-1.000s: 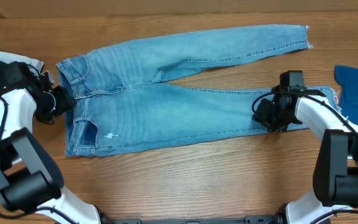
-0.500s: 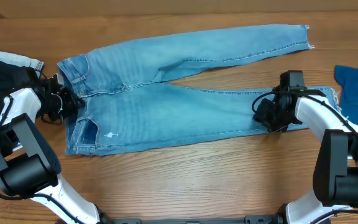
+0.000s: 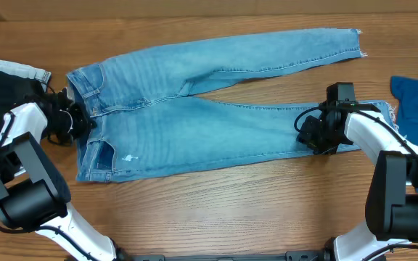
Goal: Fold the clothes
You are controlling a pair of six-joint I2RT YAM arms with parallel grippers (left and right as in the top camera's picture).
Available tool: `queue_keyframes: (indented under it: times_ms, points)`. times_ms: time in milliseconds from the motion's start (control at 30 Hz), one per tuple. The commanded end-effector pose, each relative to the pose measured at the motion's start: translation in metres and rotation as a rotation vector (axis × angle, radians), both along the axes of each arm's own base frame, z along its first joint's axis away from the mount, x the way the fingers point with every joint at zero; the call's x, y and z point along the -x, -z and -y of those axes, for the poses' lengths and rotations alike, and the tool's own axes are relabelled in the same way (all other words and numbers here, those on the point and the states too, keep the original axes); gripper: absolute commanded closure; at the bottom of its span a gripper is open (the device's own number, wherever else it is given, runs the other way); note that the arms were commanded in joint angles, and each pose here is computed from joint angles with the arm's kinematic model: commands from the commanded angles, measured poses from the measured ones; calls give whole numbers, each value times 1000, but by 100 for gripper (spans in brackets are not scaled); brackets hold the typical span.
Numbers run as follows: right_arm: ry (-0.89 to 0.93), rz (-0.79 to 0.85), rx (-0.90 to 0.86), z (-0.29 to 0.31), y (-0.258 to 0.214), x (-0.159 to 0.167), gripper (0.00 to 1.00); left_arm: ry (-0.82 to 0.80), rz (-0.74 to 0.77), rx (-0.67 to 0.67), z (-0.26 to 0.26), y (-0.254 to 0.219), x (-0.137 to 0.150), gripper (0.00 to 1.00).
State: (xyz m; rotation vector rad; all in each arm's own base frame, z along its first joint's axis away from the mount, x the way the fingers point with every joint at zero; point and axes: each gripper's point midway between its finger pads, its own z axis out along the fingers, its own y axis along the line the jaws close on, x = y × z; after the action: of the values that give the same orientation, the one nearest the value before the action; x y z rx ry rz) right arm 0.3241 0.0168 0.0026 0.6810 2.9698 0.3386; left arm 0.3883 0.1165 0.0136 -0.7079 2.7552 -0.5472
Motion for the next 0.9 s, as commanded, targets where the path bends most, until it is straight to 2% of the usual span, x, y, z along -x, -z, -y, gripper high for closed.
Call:
queue_keyframes:
  times_ms: [0,67,300,700,767,867]
  points:
    - [11,-45,69,11,7,10,60,-167,-102,-22,-27,14,18,96]
    - [11,-57,69,11,7,13,61,-238,-108,-9,-39,12,21,96]
    - [14,-63,68,11,7,14,60,-310,-161,-84,-73,11,39,96]
    - [18,-76,75,12,7,17,60,-372,-145,-145,-111,-31,31,96]
    - [18,-76,75,12,7,17,60,-381,-161,-180,-117,-38,34,96]
    - [18,-76,75,12,7,17,60,-429,-251,-273,-130,-37,53,96]
